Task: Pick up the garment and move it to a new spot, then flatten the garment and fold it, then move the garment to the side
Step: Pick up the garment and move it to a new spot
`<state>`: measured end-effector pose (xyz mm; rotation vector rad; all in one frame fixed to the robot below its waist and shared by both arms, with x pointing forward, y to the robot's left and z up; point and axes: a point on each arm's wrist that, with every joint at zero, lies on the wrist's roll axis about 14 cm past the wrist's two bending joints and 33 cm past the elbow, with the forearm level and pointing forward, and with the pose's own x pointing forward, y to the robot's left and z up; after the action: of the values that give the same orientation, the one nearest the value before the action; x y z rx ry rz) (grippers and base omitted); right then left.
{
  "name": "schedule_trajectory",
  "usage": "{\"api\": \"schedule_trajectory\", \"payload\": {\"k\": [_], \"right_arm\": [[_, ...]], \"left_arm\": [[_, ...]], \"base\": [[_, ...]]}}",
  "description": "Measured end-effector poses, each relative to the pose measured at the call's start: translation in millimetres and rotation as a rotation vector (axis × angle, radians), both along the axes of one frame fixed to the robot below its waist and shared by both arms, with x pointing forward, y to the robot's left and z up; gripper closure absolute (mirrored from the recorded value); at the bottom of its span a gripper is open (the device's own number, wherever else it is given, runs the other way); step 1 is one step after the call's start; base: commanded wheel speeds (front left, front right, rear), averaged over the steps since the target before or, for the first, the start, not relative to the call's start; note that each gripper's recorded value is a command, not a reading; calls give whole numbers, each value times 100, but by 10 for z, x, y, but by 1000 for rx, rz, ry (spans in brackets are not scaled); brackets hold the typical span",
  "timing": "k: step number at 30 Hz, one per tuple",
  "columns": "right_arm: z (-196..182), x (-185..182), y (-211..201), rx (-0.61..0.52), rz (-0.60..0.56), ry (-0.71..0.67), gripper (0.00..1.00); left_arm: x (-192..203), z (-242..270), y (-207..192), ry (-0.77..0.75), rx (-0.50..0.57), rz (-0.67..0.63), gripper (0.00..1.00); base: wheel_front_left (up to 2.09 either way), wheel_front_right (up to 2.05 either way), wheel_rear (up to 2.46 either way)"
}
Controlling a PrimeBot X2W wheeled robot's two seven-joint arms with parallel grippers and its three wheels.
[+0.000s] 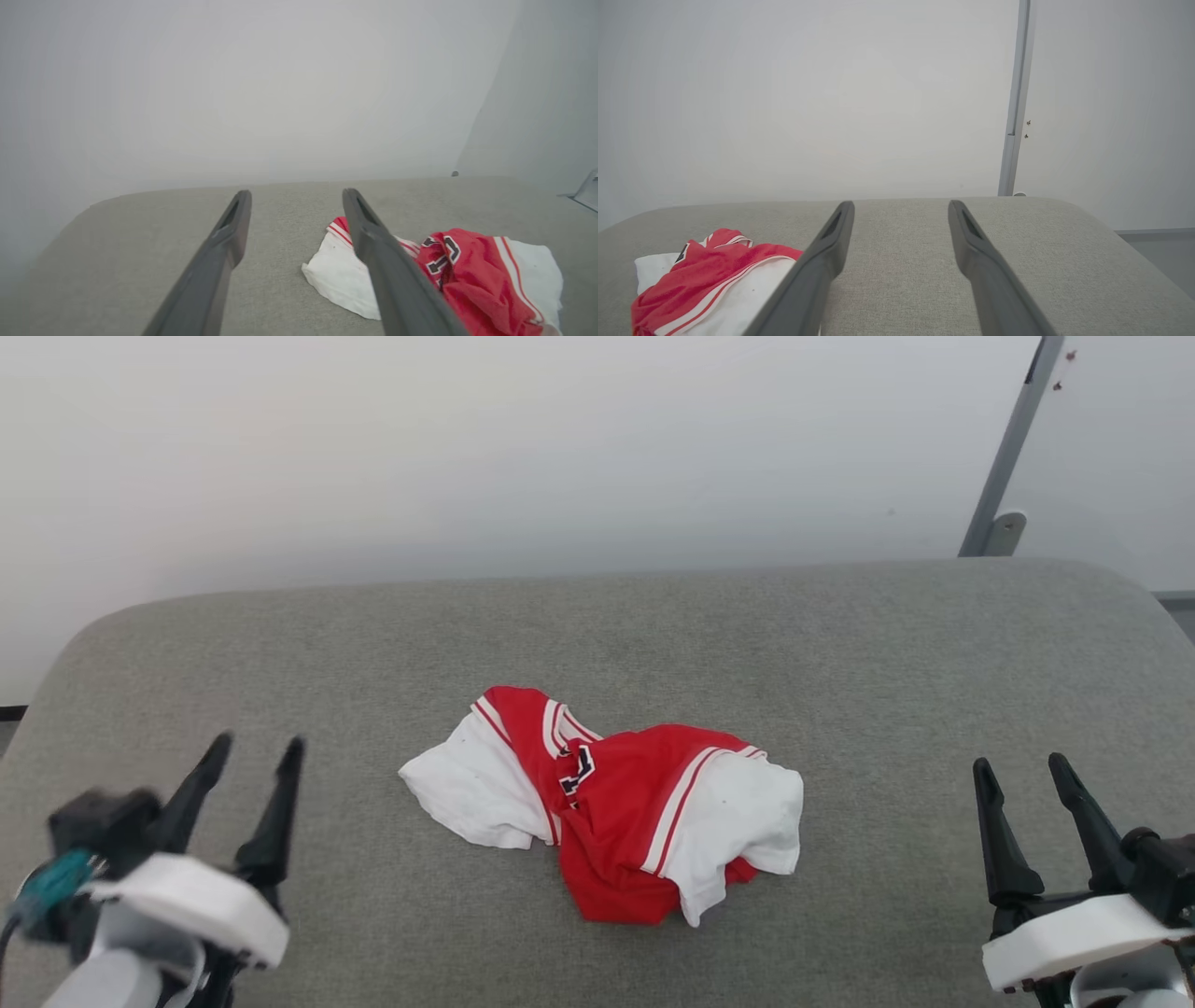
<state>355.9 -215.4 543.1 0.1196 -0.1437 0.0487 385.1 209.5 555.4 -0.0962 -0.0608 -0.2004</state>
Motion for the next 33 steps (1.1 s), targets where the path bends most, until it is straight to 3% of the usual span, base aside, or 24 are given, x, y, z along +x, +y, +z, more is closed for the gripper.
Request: {"api": "schedule_trajectory", "payload": {"k": [11, 33], "right_arm": [[-72, -42, -54, -17, -10, 11, 0], [-146, -108, -192, -4, -60, 21, 0]], "left_arm": [[-382, -138, 489, -10, -80, 181, 0], [-930, -688, 751, 80, -120, 307, 0]], "base": [[0, 0, 0], [0, 0, 0]]}}
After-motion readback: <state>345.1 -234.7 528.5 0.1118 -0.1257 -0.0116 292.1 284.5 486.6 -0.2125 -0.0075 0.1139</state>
